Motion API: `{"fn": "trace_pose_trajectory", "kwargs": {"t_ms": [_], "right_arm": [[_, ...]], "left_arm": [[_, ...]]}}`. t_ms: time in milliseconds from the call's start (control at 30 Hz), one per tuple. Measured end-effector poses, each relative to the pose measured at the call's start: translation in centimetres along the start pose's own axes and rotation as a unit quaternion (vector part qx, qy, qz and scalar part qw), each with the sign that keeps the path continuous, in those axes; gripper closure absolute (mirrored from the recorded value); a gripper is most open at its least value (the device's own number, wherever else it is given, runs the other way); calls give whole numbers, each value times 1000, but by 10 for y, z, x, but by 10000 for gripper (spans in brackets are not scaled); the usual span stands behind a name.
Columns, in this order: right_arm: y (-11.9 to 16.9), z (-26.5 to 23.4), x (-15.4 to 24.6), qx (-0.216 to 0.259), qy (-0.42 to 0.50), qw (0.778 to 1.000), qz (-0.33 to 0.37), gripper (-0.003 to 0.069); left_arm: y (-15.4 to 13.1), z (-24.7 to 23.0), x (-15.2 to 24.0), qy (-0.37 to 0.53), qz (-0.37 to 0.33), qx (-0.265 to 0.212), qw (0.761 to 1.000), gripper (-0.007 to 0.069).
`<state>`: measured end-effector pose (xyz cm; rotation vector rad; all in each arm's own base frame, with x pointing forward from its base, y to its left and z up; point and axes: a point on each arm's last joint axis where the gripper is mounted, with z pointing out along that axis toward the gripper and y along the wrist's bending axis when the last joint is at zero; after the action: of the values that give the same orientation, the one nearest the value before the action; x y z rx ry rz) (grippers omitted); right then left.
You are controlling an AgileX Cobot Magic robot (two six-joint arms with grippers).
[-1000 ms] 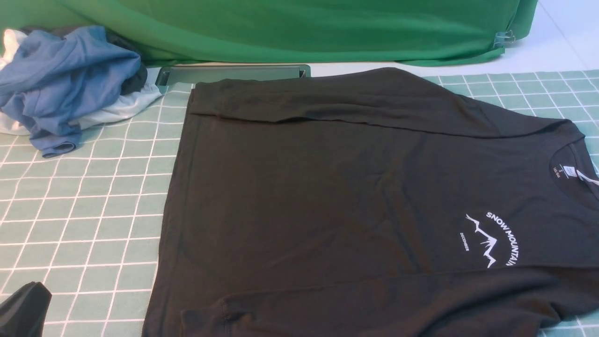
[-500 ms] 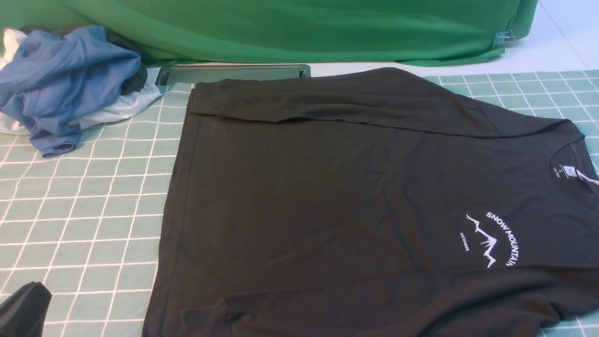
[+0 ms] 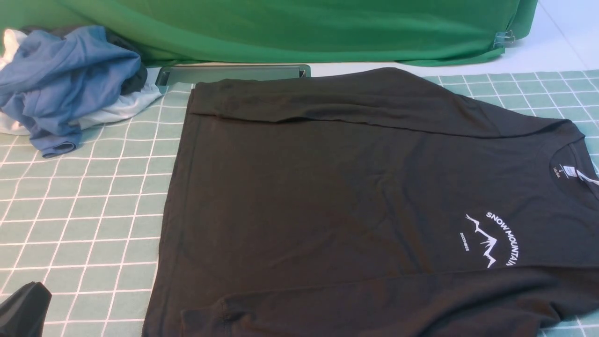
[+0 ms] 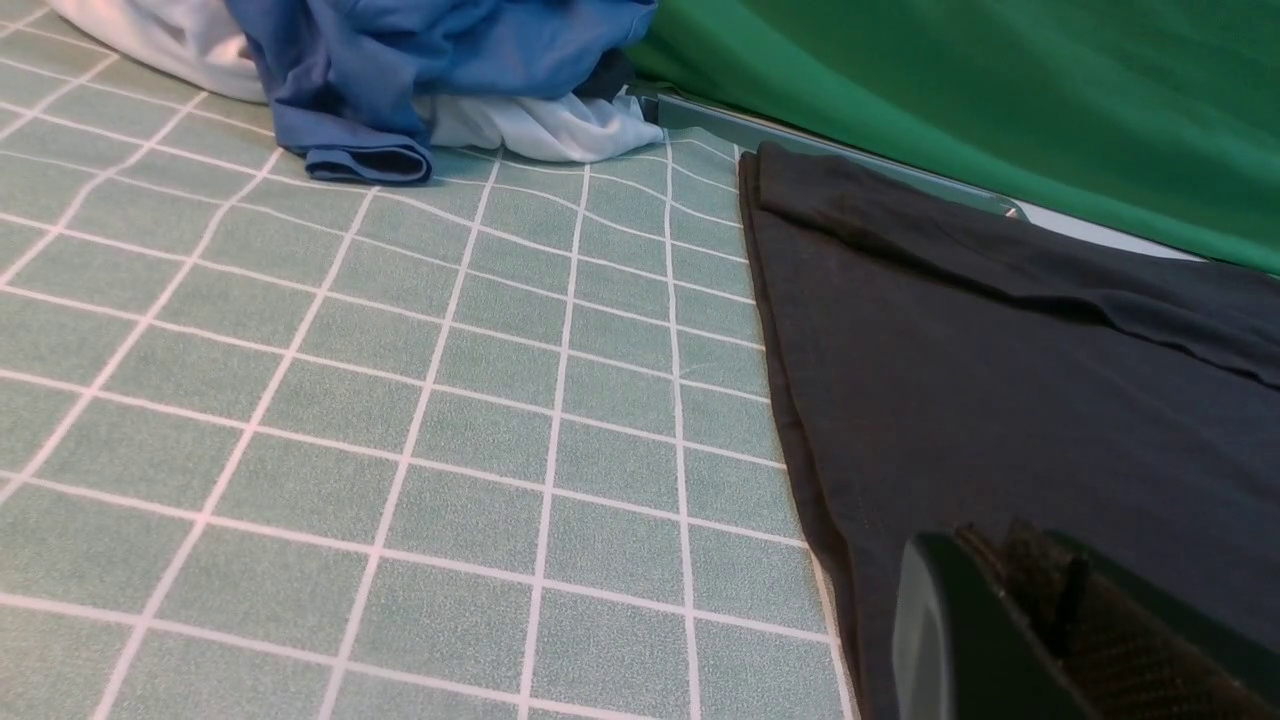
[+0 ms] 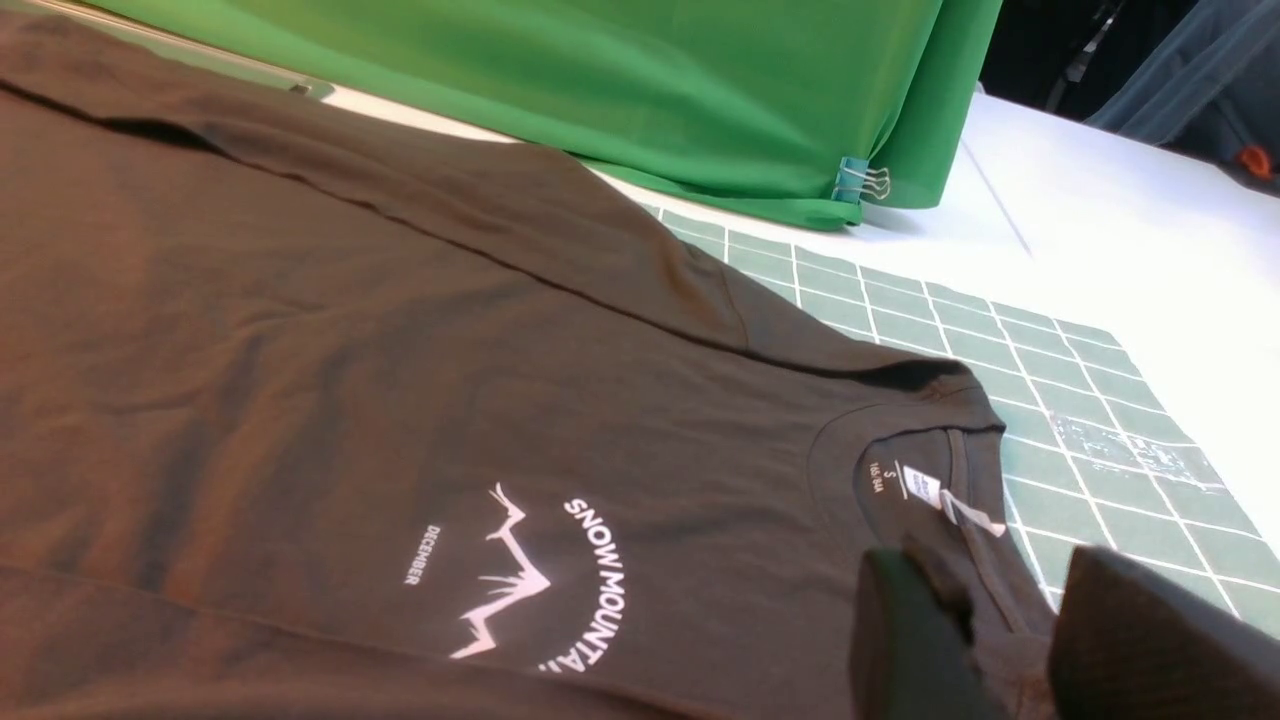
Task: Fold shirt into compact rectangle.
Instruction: 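Grasp the left edge of the dark T-shirt lying flat on the table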
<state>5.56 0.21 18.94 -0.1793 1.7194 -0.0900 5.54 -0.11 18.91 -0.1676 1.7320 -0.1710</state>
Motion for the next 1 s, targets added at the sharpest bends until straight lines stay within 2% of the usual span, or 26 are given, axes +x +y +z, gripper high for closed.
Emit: {"fn": "trace_pose_trajectory", "kwargs": {"t_ms": [800,933,1000], "right_arm": [[0,0,0,0,0,1000,0,418],[0,0,0,0,0,1000,0,419],[0,0,0,0,0,1000,0,419]], "left_arm": [[0,0,0,0,0,0,1000,590],[1,0,-1,-3,45,-6,999,590],[0,0,-2,-10,22,0,1000,590]]}}
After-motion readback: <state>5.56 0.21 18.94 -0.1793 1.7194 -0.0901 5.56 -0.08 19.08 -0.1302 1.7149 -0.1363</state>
